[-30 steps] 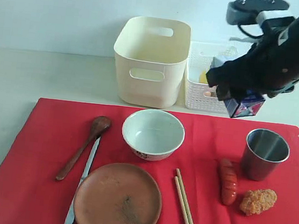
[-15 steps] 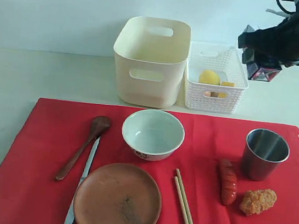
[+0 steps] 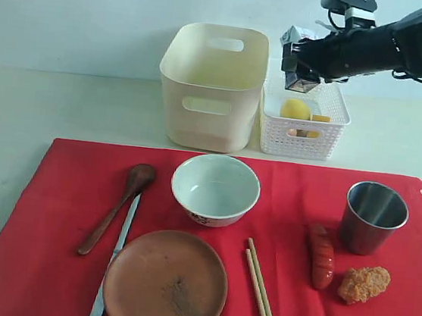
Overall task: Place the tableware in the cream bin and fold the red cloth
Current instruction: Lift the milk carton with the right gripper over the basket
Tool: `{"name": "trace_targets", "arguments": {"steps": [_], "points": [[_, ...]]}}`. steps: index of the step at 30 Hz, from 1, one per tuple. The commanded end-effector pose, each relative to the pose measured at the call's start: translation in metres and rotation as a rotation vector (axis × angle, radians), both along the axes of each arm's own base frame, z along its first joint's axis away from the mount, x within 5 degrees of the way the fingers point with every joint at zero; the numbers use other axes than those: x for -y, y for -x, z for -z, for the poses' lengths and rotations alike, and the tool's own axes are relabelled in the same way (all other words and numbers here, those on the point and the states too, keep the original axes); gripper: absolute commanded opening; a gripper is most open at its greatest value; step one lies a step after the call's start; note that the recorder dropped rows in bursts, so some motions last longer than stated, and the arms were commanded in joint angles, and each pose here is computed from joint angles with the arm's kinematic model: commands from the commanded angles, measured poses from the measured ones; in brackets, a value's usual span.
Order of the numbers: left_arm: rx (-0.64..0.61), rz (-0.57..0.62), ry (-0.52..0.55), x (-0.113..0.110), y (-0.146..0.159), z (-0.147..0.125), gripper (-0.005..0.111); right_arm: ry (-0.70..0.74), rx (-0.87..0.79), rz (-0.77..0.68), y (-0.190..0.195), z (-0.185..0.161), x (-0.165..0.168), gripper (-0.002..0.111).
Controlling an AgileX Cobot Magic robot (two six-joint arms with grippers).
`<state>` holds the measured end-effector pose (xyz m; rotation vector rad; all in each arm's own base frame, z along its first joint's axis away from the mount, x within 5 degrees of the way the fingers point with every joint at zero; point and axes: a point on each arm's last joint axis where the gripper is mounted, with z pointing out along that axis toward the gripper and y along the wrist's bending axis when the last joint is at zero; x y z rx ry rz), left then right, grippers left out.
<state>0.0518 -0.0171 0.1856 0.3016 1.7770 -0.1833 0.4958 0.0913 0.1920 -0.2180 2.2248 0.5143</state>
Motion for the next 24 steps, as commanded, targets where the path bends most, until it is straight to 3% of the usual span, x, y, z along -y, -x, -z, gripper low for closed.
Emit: {"name": "trace_targets", "arguments": {"steps": [1,15,24], "points": [[0.010,-0.004,0.001,0.000,0.000,0.000,0.000,0.027,0.078,-0.001,-0.021,0.001,0.001,0.000],[0.010,-0.004,0.001,0.000,0.000,0.000,0.000,0.335,0.249,-0.003,-0.047,0.019,0.014,0.000],[0.010,-0.004,0.001,0.000,0.000,0.000,0.000,0.408,0.301,0.004,-0.050,0.020,0.018,0.001]]}}
